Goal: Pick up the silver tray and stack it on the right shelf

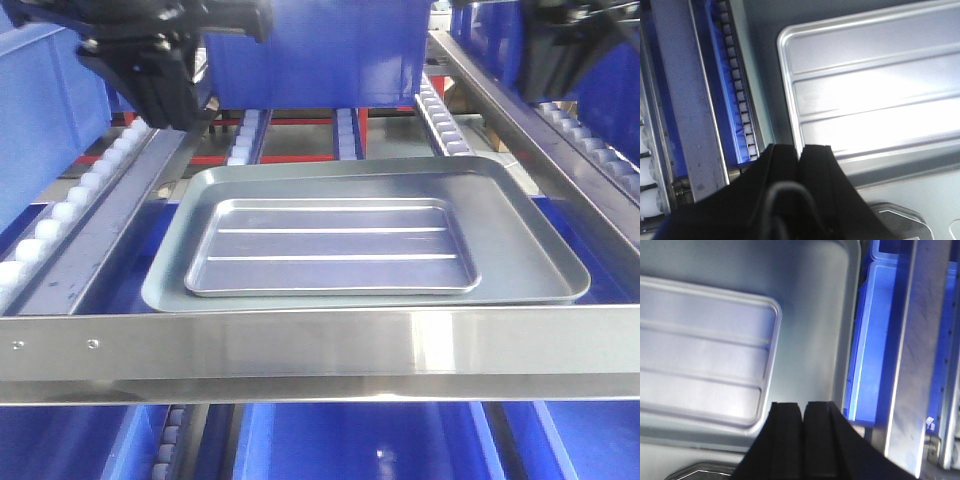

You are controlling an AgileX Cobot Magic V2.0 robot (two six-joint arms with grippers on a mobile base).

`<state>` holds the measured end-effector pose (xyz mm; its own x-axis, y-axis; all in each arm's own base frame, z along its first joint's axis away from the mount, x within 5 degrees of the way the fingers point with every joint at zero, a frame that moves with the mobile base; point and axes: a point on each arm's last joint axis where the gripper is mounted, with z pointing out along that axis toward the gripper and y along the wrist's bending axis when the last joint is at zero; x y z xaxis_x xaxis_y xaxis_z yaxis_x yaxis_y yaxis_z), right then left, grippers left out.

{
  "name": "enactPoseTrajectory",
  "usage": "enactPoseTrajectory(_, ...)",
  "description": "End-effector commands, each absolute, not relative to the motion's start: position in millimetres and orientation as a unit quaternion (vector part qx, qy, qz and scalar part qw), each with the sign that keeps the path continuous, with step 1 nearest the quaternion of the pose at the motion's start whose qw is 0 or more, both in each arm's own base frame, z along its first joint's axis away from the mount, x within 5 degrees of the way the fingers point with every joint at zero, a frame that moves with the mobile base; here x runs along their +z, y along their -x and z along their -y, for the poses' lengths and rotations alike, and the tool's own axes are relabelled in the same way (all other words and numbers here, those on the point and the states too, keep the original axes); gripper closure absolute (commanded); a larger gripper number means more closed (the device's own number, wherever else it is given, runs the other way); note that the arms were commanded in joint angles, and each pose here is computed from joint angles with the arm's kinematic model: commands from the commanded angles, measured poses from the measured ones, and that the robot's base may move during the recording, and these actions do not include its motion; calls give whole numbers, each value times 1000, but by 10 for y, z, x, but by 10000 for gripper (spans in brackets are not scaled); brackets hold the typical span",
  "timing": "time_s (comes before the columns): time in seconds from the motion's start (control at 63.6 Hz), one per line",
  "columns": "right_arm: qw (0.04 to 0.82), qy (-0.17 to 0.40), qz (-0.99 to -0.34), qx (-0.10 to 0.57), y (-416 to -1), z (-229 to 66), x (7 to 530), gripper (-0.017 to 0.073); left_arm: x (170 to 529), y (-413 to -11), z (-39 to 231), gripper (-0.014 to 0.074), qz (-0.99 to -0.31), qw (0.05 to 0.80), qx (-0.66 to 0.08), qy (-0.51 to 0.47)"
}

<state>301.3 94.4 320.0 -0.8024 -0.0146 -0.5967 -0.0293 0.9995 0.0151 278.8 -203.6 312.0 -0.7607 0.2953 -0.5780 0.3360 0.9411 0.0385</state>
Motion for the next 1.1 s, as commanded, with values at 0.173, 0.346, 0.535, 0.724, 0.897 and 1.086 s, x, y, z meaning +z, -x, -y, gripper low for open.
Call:
enactPoseTrajectory(0.173, 412, 34, -909, 46, -2473, -759, 3241, 506, 3206, -2286, 1742, 690, -888, 401, -99, -201)
enactPoseTrajectory(0.346, 460, 48, -884, 76, -2099, -663, 3056, 506, 3012, -1949, 1532, 691, -865, 430, -133, -219)
enactPoseTrajectory(0.535, 518, 61, -846, 110, -1694, -560, 2860, 506, 2927, -1632, 1313, 693, -831, 477, -173, -228)
enactPoseTrajectory(0.724, 593, 70, -790, 142, -1318, -456, 2828, 506, 2978, -1330, 1097, 693, -782, 538, -216, -226)
enactPoseTrajectory(0.897, 655, 64, -736, 159, -1017, -346, 2983, 506, 3098, -1061, 867, 693, -739, 591, -241, -215)
enactPoseTrajectory(1.086, 666, 68, -727, 148, -926, -301, 3012, 506, 3083, -965, 772, 693, -719, 616, -220, -236)
